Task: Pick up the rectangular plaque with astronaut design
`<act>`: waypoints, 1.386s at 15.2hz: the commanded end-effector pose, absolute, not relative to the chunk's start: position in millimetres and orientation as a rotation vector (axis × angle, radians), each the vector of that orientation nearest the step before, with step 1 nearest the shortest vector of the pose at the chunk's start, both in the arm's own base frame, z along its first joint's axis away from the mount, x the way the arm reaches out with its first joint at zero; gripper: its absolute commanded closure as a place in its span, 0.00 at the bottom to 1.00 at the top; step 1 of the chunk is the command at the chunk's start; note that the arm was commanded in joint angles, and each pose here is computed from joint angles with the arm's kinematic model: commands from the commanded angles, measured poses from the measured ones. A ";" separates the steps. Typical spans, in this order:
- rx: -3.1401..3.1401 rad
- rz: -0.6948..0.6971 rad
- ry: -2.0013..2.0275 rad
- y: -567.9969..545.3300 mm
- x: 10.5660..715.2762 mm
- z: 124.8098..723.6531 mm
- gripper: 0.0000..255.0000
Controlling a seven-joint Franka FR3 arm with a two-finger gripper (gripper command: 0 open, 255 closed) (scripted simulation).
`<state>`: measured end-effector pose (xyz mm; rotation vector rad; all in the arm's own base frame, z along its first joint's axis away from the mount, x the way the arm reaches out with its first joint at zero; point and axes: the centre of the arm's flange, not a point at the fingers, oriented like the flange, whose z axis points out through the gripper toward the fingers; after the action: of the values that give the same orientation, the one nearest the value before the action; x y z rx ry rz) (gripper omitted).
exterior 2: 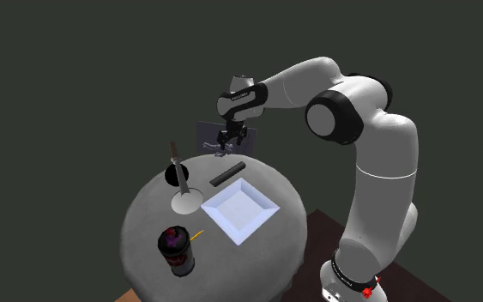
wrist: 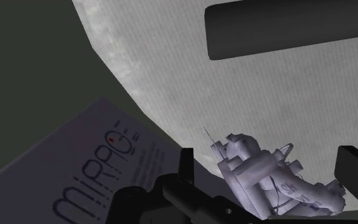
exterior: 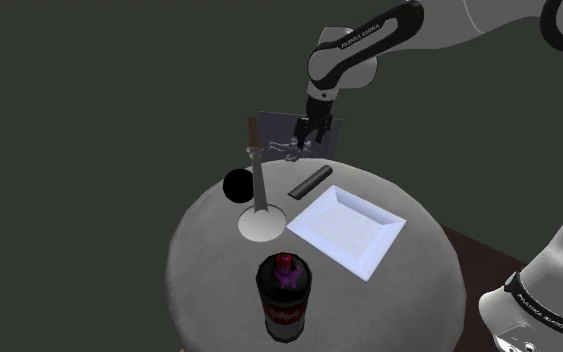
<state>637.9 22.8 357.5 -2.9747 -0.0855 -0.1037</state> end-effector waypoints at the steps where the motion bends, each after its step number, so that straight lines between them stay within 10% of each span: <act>1: -2.975 -0.104 -0.086 22.6 638.5 347.7 0.00; 4: -2.975 -0.104 -0.086 22.6 638.5 339.3 0.00; 5: -2.975 -0.104 -0.086 22.5 638.1 340.0 1.00; 21: -2.975 -0.104 -0.086 22.6 638.5 376.3 1.00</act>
<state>639.1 23.3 368.8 -2.9748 -0.0855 -0.1027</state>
